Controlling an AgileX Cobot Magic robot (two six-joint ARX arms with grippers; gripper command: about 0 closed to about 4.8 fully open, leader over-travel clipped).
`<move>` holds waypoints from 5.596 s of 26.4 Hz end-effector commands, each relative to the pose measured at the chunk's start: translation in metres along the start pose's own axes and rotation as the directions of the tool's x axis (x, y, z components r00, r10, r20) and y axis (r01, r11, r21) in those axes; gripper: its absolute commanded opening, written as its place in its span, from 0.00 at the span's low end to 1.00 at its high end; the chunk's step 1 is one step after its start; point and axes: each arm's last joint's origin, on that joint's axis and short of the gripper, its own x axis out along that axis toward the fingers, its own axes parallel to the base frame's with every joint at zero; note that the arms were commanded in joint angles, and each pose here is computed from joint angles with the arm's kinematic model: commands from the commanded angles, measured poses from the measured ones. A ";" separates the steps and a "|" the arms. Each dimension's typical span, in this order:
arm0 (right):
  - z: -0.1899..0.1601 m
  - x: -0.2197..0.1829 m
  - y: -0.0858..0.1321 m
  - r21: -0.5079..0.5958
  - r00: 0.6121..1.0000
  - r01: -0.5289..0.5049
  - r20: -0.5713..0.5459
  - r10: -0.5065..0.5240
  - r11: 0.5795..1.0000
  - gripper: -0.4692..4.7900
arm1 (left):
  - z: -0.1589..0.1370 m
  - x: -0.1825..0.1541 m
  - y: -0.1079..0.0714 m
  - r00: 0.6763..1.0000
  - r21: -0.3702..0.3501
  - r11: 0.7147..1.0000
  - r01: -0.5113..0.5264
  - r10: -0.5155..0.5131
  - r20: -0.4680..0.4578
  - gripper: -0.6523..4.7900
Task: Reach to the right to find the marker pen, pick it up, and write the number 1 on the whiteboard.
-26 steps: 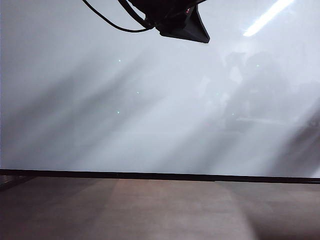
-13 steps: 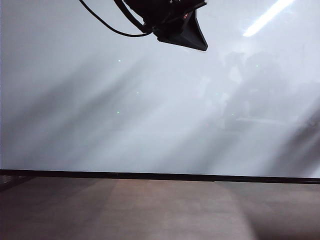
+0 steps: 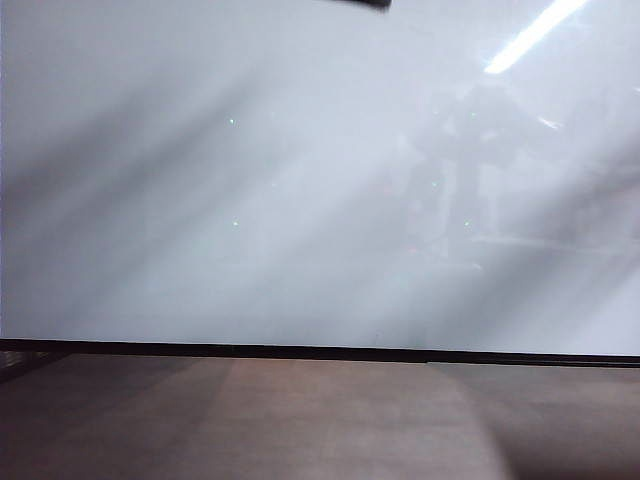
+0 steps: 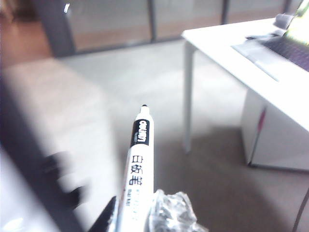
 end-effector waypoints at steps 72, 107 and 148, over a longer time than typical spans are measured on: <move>0.149 -0.072 0.208 -0.312 0.937 -0.339 -0.023 0.349 0.888 0.08 | 0.077 -0.081 0.011 0.958 -0.044 0.959 -0.278 0.281 0.059 0.11; 0.134 -0.069 0.207 -0.323 0.937 -0.347 -0.165 0.308 0.881 0.08 | 0.074 -0.080 0.010 0.962 -0.041 0.962 -0.272 0.273 0.024 0.11; 0.086 -0.062 0.038 -0.016 0.989 -0.057 0.135 0.059 0.998 0.08 | 0.070 -0.033 -0.035 0.999 -0.057 0.998 0.021 -0.019 0.030 0.11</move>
